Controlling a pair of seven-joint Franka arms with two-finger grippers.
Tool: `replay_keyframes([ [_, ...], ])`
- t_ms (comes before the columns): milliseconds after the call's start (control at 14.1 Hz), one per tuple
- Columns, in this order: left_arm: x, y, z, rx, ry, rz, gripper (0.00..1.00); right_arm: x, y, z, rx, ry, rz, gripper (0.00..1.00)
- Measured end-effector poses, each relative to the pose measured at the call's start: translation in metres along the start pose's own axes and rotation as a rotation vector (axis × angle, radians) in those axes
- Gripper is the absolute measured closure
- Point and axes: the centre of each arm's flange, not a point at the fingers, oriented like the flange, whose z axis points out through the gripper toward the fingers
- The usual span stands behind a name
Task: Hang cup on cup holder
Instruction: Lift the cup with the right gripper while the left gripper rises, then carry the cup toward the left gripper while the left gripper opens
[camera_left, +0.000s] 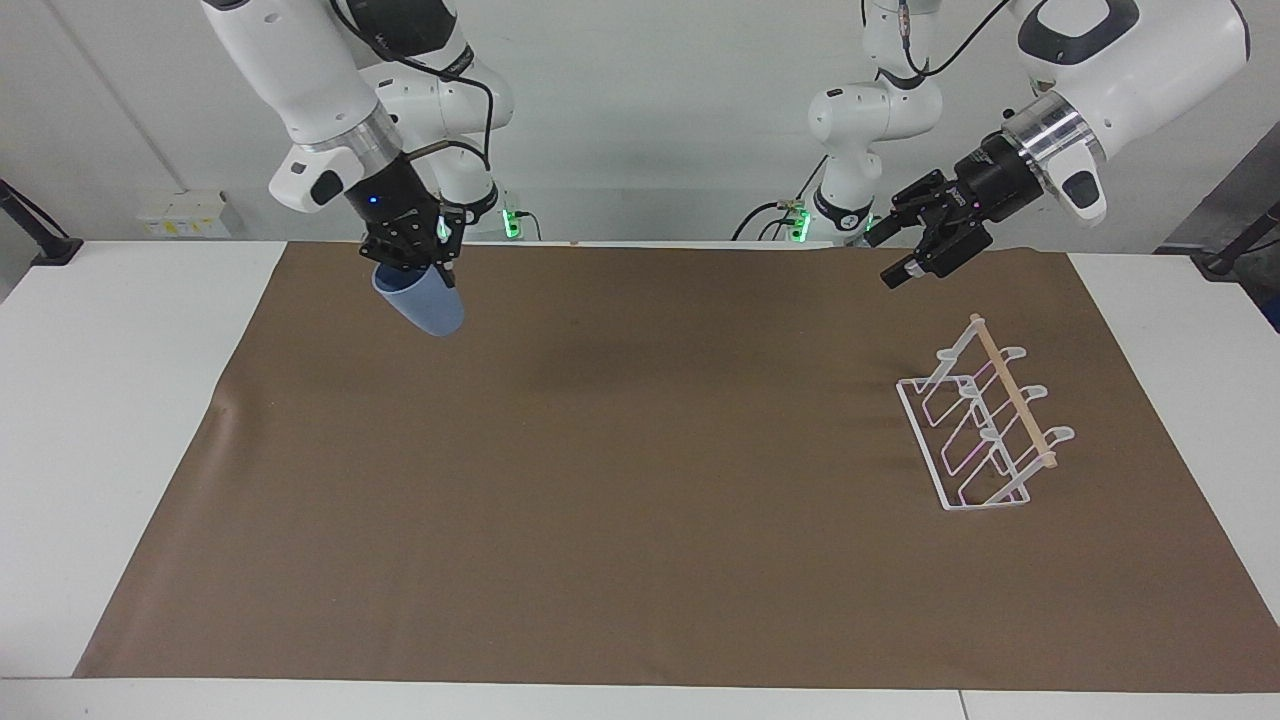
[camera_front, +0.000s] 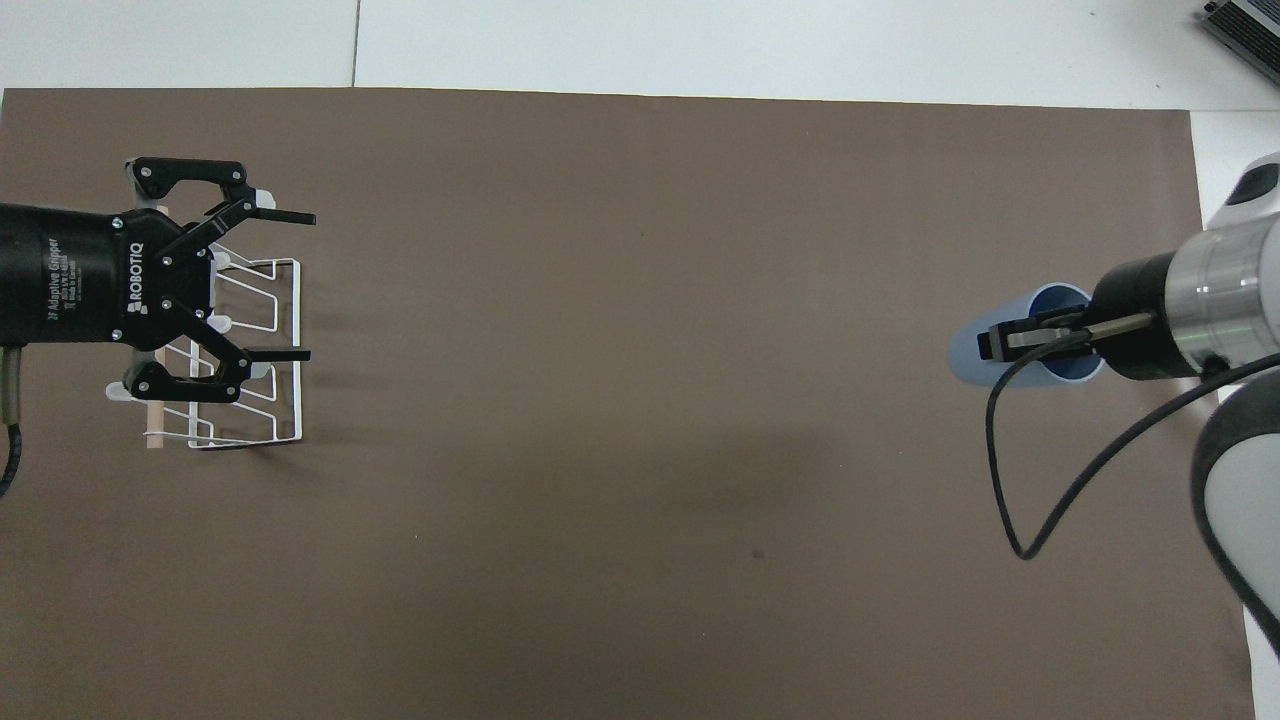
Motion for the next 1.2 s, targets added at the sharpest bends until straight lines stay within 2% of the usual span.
replay_keyframes([
  [283,-0.009,0.000,0.005,-0.002,-0.029,-0.047,0.00,-0.011,-0.078,0.012,0.084,-0.022,0.041,0.94],
  [567,-0.028,-0.004,0.024,0.029,-0.040,-0.061,0.00,-0.018,-0.114,0.014,0.161,-0.030,0.077,0.94],
  [921,-0.045,-0.015,0.042,0.093,-0.050,-0.112,0.00,-0.030,-0.181,0.018,0.257,0.005,0.139,0.94],
  [1204,-0.048,-0.022,0.051,0.121,-0.043,-0.166,0.00,-0.030,-0.206,0.011,0.393,0.041,0.205,0.94],
])
